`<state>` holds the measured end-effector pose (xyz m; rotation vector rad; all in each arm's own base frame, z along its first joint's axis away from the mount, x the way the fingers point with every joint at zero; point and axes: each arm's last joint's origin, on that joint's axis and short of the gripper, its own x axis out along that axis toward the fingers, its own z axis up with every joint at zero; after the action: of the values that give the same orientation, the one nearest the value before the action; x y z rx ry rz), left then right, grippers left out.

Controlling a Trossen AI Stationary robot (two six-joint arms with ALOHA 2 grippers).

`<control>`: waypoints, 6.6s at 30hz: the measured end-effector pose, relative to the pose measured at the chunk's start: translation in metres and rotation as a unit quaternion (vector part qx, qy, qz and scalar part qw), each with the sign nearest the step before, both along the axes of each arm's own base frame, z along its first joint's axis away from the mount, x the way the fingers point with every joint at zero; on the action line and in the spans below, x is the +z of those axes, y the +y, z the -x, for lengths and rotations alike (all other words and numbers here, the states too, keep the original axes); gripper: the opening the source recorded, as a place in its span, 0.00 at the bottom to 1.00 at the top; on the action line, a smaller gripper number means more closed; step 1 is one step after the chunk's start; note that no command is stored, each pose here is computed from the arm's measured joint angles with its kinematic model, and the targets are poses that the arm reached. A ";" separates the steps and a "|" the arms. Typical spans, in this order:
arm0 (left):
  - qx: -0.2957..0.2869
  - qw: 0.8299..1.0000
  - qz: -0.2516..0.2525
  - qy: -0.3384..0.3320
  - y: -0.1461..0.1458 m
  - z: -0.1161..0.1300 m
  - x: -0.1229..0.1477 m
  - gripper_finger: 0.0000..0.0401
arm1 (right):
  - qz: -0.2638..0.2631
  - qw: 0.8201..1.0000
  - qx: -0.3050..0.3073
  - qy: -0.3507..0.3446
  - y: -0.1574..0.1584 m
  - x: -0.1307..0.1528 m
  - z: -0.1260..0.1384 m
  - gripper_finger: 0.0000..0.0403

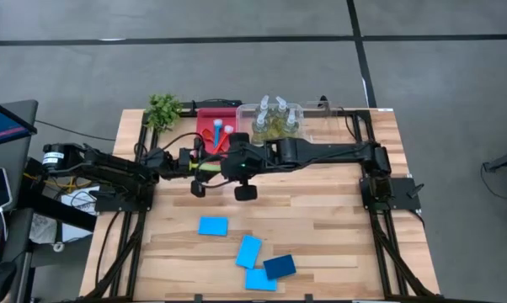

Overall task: Pick & Place Kitchen Sink Supplies
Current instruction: Put the green toilet brush into the red bin

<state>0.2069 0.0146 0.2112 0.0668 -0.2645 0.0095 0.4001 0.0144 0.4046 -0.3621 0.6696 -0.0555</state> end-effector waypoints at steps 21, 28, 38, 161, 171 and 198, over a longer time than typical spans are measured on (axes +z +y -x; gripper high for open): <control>-0.058 0.997 0.029 0.036 -0.003 0.001 -0.009 0.45 | 0.003 1.000 0.003 0.007 0.000 -0.002 -0.001 0.11; -0.040 0.998 0.015 0.040 0.003 0.001 -0.009 0.55 | 0.005 1.000 0.002 0.008 0.000 -0.003 0.000 0.11; -0.013 0.995 0.026 0.100 0.015 0.001 -0.021 0.57 | 0.010 1.000 -0.004 0.019 -0.001 -0.002 0.003 0.11; 0.199 0.972 0.049 -0.115 0.047 0.060 0.045 0.20 | -0.081 0.989 -0.051 -0.115 0.009 0.086 0.102 0.62; 0.365 0.924 0.014 -0.108 0.050 0.066 0.048 0.20 | -0.088 0.991 -0.046 -0.091 0.018 0.079 0.101 0.62; 0.351 0.918 0.184 0.015 0.007 0.049 0.014 0.20 | -0.093 0.991 -0.053 -0.078 0.017 0.077 0.102 0.62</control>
<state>0.1580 0.0214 0.2257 -0.2162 -0.1921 0.7726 0.2977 0.0315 0.4818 -0.1403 0.5328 -0.1202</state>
